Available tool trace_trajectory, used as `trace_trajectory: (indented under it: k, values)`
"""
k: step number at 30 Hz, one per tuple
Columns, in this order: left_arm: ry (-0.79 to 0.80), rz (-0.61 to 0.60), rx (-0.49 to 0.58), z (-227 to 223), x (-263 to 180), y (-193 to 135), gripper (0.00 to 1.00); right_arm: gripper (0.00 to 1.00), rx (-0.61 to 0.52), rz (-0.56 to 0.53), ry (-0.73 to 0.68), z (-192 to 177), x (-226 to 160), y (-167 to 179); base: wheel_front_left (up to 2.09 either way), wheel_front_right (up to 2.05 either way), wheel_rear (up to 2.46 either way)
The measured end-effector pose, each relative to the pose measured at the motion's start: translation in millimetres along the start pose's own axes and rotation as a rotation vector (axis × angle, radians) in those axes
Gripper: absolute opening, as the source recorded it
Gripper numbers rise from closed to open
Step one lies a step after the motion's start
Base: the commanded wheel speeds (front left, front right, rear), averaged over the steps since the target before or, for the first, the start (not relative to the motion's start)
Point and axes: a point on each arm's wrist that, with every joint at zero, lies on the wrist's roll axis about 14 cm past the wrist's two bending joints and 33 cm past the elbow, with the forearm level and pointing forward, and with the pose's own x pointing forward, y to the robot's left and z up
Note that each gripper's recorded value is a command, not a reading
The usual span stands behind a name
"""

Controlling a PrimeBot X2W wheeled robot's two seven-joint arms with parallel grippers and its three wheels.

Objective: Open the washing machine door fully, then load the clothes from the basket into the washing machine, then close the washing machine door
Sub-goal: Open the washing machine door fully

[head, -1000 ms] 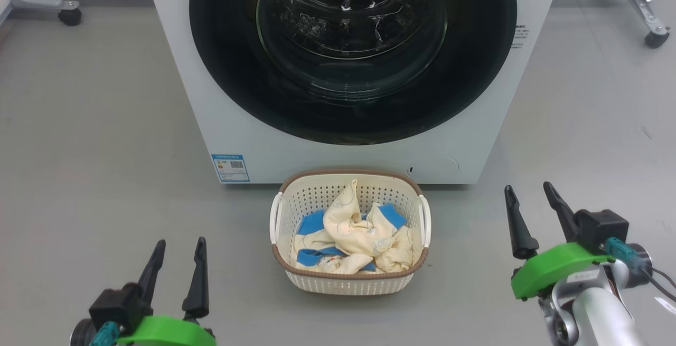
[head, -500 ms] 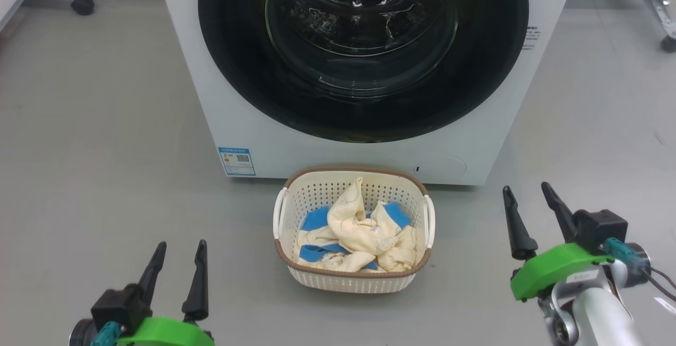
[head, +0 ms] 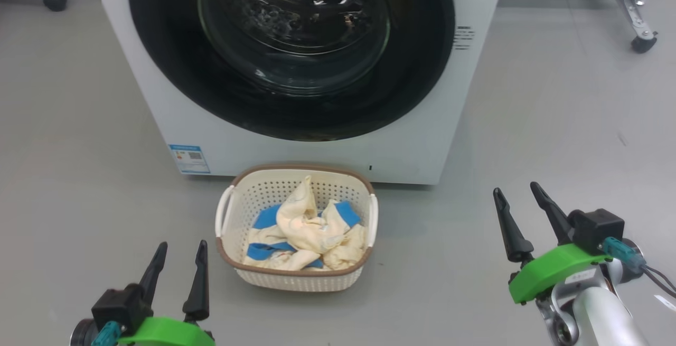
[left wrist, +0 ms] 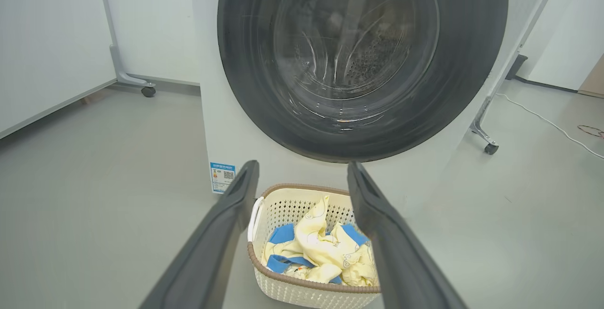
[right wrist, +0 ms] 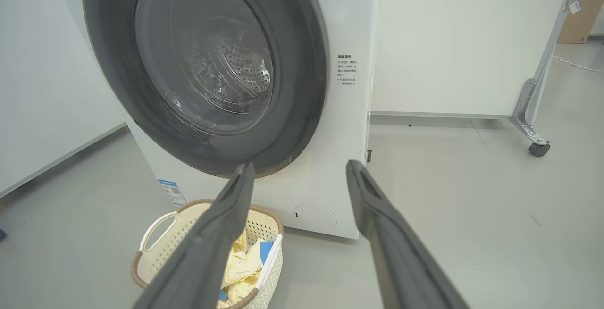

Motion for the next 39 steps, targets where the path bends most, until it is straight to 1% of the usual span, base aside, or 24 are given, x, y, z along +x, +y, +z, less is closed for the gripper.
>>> trace_trajectory:
  k: [10, 13, 19, 26, 39]
  values:
    - [0.001, -0.002, 0.004, 0, 0, 0, 1.00, 1.00, -0.002, -0.001, 0.005, -2, 0, 0, 1.23, 1.23, -2.46]
    - [-0.022, -0.002, 0.006, 7, 2, -1, 1.00, 1.00, -0.006, 0.000, 0.006, -2, 1, 0, 1.21, 1.21, -2.42]
    - [-0.035, -0.004, 0.004, 10, 3, -4, 1.00, 1.00, -0.015, -0.011, 0.009, -2, 0, -6, 0.89, 0.89, -1.78]
    - [-0.034, -0.006, 0.017, 10, 3, -4, 1.00, 1.00, -0.017, -0.012, 0.011, -2, 0, -7, 0.37, 0.37, -0.75]
    - [-0.047, -0.004, 0.021, 15, 1, -4, 1.00, 1.00, -0.019, -0.009, 0.003, 1, -1, -6, 0.00, 0.00, -0.01]
